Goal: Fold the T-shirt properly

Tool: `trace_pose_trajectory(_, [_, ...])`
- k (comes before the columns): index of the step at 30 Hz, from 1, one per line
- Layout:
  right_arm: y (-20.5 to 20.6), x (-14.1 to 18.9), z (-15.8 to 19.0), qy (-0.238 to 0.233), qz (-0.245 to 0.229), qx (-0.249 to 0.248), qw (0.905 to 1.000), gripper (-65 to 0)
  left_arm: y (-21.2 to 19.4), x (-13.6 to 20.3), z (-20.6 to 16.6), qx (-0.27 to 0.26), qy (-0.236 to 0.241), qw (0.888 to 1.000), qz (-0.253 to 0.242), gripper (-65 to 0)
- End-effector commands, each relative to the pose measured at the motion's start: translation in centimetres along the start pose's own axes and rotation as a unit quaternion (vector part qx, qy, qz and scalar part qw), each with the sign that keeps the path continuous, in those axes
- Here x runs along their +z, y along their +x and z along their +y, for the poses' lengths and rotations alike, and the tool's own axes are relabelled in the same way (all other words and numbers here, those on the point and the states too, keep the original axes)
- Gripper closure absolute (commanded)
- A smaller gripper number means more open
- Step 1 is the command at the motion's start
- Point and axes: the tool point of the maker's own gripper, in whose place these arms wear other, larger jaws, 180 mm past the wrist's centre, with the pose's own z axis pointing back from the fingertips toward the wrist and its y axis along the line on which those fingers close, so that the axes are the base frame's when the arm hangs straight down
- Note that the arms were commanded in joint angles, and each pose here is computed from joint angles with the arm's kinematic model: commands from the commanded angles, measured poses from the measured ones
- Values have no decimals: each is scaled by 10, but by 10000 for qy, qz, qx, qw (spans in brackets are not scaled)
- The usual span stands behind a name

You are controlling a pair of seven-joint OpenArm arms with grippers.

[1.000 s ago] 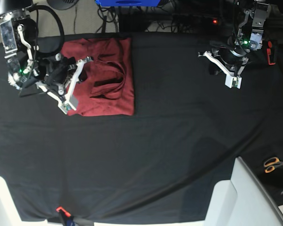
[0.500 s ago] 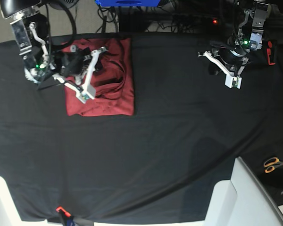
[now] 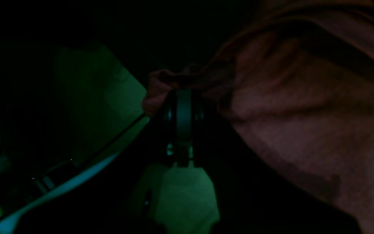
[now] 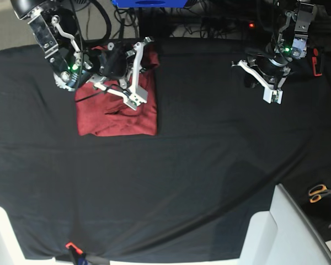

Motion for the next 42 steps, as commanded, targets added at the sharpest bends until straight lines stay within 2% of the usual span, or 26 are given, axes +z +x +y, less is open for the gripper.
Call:
trace_pose_trajectory(1, [11, 5, 2, 42, -193, 59, 9998, -3, 4, 2, 3, -32, 19, 10000, -40, 0])
trace_pose_trajectory(11, [12, -9, 4, 149, -110, -106, 9998, -3, 3, 2, 3, -31, 19, 10000, -32, 0])
trace_pose_trajectory(15, [44, 14, 10, 43, -603, 236, 9979, -2, 3, 2, 3, -31, 19, 10000, -32, 0])
trace_pose_trajectory(17, [50, 29, -2, -165, -750, 325, 9965, -2, 2, 3, 4, -37, 23, 10000, -24, 0])
trace_pose_trajectory(21, [50, 52, -59, -831, -997, -527, 9901, -3, 0, 4, 4, -55, 19, 10000, -6, 0])
trace_pose_trajectory(26, [33, 62, -107, -1233, -976, -1185, 9804, -3, 1, 11, 25, 80, 241, 9997, -64, 0])
trace_pose_trajectory(32, [31, 57, -128, -1275, -847, -1275, 9800, -2, 10, 30, 35, 194, -229, 9986, -428, 0])
trace_pose_trajectory(35, [32, 52, -136, -1293, -913, -1350, 9781, -2, 15, 40, 46, 378, -229, 9968, -671, 0])
trace_pose_trajectory(42, [24, 42, -149, -1303, -800, -1572, 9757, -2, 10, 51, 53, 472, -266, 9956, -766, 0])
